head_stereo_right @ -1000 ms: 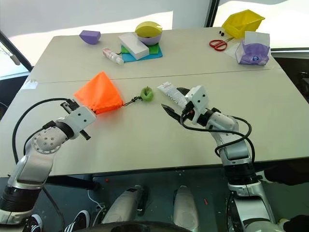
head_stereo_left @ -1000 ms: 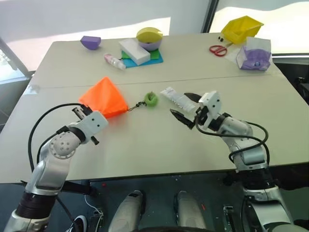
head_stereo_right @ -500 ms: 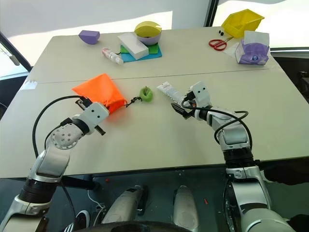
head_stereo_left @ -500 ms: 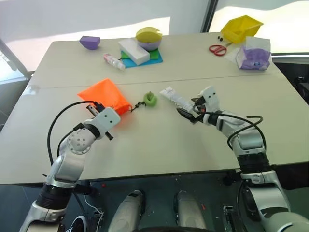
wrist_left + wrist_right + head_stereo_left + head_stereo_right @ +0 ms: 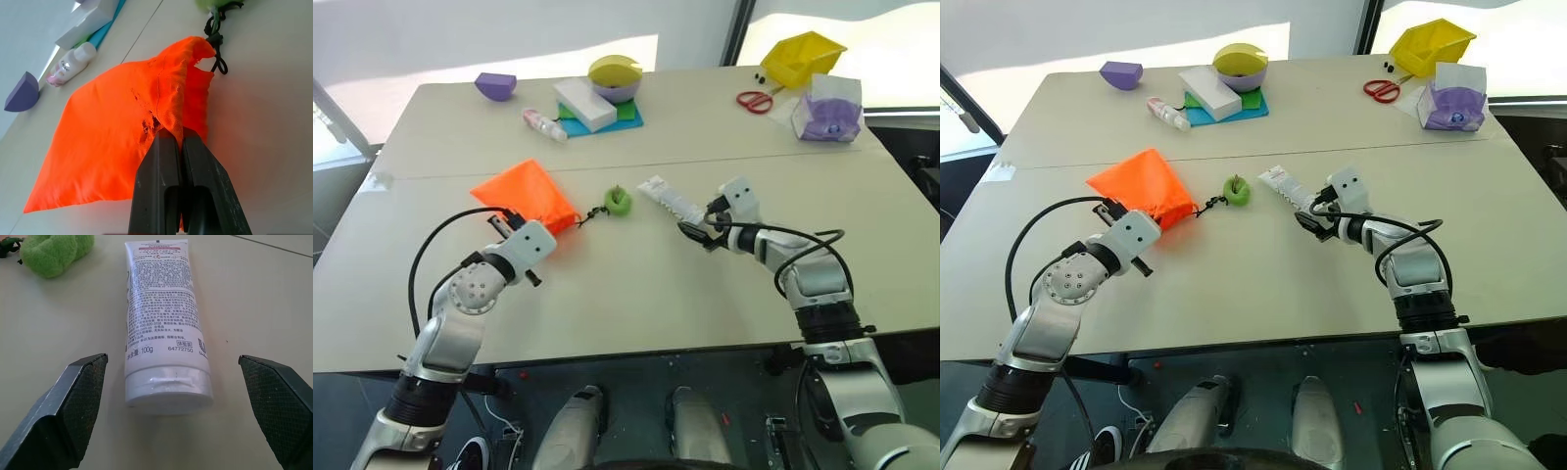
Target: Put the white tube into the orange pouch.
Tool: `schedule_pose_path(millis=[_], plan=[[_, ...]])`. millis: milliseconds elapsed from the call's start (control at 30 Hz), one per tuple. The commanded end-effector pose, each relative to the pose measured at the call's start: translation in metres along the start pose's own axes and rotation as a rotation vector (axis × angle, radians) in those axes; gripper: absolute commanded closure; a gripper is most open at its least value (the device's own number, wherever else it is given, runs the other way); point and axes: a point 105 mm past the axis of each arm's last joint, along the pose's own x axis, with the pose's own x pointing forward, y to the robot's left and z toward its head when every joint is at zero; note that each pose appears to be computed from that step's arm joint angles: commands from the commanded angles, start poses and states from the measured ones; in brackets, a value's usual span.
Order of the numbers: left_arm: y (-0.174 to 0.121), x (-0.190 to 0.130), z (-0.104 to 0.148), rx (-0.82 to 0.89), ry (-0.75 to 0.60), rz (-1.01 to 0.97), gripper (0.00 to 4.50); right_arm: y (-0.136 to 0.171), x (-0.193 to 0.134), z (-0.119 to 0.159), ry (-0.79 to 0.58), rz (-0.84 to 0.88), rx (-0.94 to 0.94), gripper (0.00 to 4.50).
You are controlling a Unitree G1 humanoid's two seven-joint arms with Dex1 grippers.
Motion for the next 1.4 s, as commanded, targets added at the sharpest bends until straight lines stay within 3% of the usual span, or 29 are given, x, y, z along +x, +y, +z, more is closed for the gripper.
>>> schedule_pose_path(millis=[33,67,133,200,433,567,767,967,1400], plan=[[0.01,-0.002,0.012,0.031,-0.042,0.037,4.5,-0.001,-0.001,0.012,-0.039,0.0,-0.013,0.57],[0.009,-0.002,0.013,0.03,-0.045,0.037,4.5,0.0,0.0,0.011,-0.035,0.002,-0.014,0.85],[0.009,-0.001,0.015,0.031,-0.049,0.036,4.5,0.0,0.0,0.009,-0.03,0.002,-0.017,1.97],[0.009,-0.001,0.015,0.031,-0.051,0.036,4.5,0.0,-0.001,0.008,-0.028,0.0,-0.02,2.71],[0.008,-0.001,0.014,0.03,-0.05,0.034,4.5,0.007,-0.006,0.015,-0.065,0.038,-0.016,2.69],[0.01,-0.002,0.014,0.024,-0.046,0.043,4.5,0.045,-0.034,0.044,-0.202,0.266,-0.059,2.69],[0.011,-0.002,0.015,0.017,-0.047,0.042,4.5,0.108,-0.052,0.032,-0.131,0.537,-0.125,2.69],[0.015,-0.004,0.017,0.012,-0.052,0.041,4.5,0.134,-0.025,0.02,-0.102,0.532,-0.192,2.69],[0.015,-0.009,0.024,-0.013,-0.053,0.026,4.5,0.152,0.022,0.042,-0.195,0.483,-0.203,2.69]])
